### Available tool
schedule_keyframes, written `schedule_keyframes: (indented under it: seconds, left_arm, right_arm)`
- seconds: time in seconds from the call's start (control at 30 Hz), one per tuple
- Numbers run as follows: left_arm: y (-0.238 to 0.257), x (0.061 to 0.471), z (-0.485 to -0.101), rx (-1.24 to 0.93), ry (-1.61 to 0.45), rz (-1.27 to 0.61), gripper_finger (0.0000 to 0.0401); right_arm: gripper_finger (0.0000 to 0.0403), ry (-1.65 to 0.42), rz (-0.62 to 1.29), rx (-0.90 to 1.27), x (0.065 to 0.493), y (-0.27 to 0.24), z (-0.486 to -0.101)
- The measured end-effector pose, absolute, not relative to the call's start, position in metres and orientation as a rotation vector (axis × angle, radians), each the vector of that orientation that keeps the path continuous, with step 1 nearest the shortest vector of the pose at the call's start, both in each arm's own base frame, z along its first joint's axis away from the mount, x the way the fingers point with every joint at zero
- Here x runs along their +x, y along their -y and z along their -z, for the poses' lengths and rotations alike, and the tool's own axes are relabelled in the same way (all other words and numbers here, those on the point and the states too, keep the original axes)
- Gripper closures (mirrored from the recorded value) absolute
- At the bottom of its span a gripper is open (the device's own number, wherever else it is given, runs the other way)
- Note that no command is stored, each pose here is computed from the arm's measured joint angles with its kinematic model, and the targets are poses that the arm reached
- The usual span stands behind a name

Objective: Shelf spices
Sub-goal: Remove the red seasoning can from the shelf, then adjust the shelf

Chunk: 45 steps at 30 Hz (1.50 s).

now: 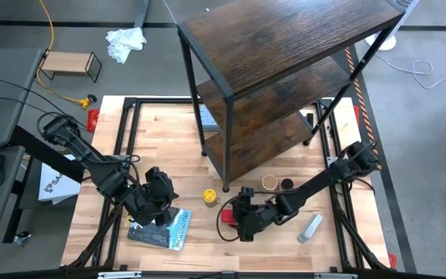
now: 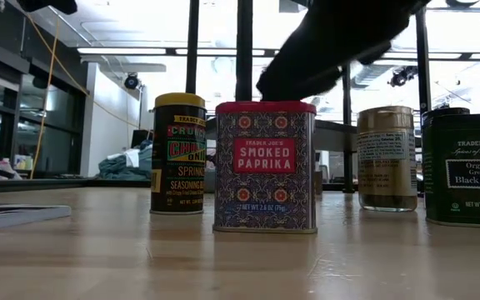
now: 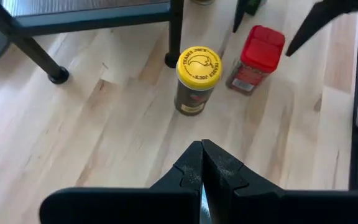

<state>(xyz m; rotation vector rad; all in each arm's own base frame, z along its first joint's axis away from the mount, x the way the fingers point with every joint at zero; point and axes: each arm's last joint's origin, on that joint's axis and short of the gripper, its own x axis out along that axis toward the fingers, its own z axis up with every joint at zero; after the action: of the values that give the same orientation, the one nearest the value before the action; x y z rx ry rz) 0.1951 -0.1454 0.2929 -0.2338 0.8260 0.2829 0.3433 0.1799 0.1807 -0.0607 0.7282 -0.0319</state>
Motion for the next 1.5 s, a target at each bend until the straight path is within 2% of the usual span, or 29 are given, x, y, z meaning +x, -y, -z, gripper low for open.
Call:
schedule_keyframes:
  seconds: [0.07, 0.17, 0.27, 0.33, 0.47, 0.63, 0.67, 0.8, 0.87, 1.2, 1.5]
  left_arm:
    - [0.145, 0.196, -0.293, -0.260, -0.812, -0.298, 0.0401]
    - [0.147, 0.198, -0.295, -0.332, -0.775, -0.314, 0.0401]
    - [0.154, 0.204, -0.301, -0.417, -0.689, -0.278, 0.0401]
    - [0.159, 0.209, -0.303, -0.445, -0.632, -0.264, 0.0401]
    - [0.164, 0.210, -0.301, -0.438, -0.573, -0.308, 0.0401]
    - [0.161, 0.217, -0.308, -0.409, -0.391, -0.412, 0.0401]
    - [0.160, 0.225, -0.311, -0.421, -0.355, -0.401, 0.0401]
    - [0.164, 0.263, -0.315, -0.356, -0.344, -0.135, 0.0401]
    - [0.166, 0.278, -0.310, -0.336, -0.304, -0.114, 0.0401]
    - [0.181, 0.326, -0.260, -0.528, -0.028, -0.471, 0.0401]
    - [0.164, 0.373, -0.233, -0.620, 0.095, -0.695, 0.0401]
  right_arm:
    - [0.0018, -0.746, 0.024, -0.083, 0.346, -0.181, -0.190]
    - [0.0013, -0.812, 0.013, -0.146, 0.347, -0.185, -0.210]
    - [0.0033, -0.899, -0.016, -0.255, 0.343, -0.191, -0.234]
    - [0.0061, -0.939, -0.021, -0.309, 0.337, -0.197, -0.253]
    - [0.0160, -1.058, 0.144, -0.295, 0.311, -0.204, -0.282]
    - [0.0356, -1.109, 0.463, -0.140, 0.276, -0.207, -0.297]
    - [0.0378, -1.112, 0.518, -0.104, 0.270, -0.207, -0.298]
    - [0.0394, -1.053, 0.709, 0.122, 0.254, -0.209, -0.296]
    - [0.0400, -1.010, 0.790, 0.225, 0.250, -0.208, -0.294]
    - [0.0402, -0.916, 0.963, 0.460, 0.252, -0.200, -0.288]
    - [0.0403, -0.841, 0.924, 0.524, 0.240, -0.188, -0.314]
